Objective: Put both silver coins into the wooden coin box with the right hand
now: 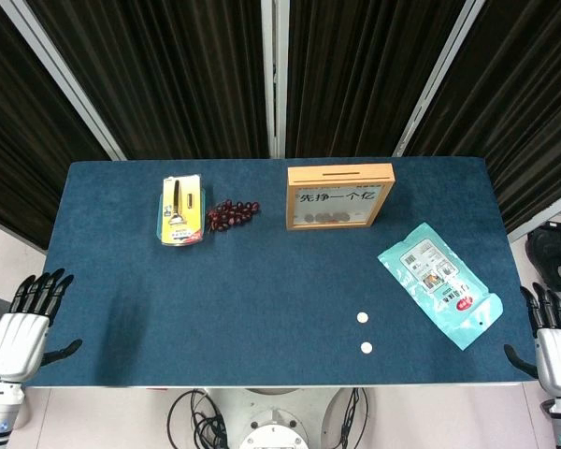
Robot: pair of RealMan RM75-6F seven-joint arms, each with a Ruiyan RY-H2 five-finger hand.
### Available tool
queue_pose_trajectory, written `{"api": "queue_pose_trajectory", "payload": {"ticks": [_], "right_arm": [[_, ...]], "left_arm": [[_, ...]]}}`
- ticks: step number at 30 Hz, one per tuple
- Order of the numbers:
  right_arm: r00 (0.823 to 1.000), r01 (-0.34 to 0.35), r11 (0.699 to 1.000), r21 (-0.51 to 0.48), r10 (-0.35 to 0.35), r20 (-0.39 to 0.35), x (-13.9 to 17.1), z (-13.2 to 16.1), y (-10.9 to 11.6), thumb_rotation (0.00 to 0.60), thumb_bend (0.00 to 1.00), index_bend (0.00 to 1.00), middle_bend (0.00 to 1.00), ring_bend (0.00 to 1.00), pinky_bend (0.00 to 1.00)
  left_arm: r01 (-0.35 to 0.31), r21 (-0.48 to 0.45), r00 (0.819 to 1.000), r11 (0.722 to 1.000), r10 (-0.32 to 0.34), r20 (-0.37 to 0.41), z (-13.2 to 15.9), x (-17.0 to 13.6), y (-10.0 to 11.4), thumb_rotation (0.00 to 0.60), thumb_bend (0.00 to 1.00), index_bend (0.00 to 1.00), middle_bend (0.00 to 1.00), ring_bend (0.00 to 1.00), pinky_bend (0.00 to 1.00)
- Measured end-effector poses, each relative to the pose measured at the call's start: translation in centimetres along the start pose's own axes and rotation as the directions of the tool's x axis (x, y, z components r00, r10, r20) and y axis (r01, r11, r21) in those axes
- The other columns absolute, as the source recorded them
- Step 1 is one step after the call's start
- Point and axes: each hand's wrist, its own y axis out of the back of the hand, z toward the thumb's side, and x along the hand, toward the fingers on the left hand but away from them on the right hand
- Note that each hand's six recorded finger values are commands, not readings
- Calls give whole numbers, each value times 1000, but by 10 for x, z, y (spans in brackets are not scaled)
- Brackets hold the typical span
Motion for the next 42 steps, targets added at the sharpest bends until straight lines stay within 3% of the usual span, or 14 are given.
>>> {"api": "queue_pose_trajectory", "payload": {"ticks": [13,19,22,29,38,42], "right_arm": [[994,-12,1000,-5,12,-106,2,23,-8,600,153,0,0,0,0],[975,-48,998,28,53,-214,3,49,-18,600,153,0,0,0,0],[956,-59,997,50,70,-286,3,66,-22,600,154,0,0,0,0],[872,-75,994,85,107,-478,4,115,-39,600,176,15,0,0,0],[780,-100,980,172,184,-599,-3,152,-70,600,176,159,0,0,0],[753,-131,971,201,229,-617,-4,155,-83,600,177,187,0,0,0]], "left_arm": [[7,5,1000,1000,-7,2,1,-1,-5,600,13,0,0,0,0],[3,0,1000,1000,-3,-4,-2,1,-9,600,12,0,0,0,0],[-2,-1,1000,1000,2,-3,-1,2,-10,600,12,0,0,0,0],[4,17,1000,1000,-3,-21,-9,3,-14,600,12,0,0,0,0],[1,7,999,1000,0,-40,-17,2,-15,600,12,0,0,0,0],[5,5,999,1000,-4,-42,-18,1,-16,600,12,0,0,0,0]]}}
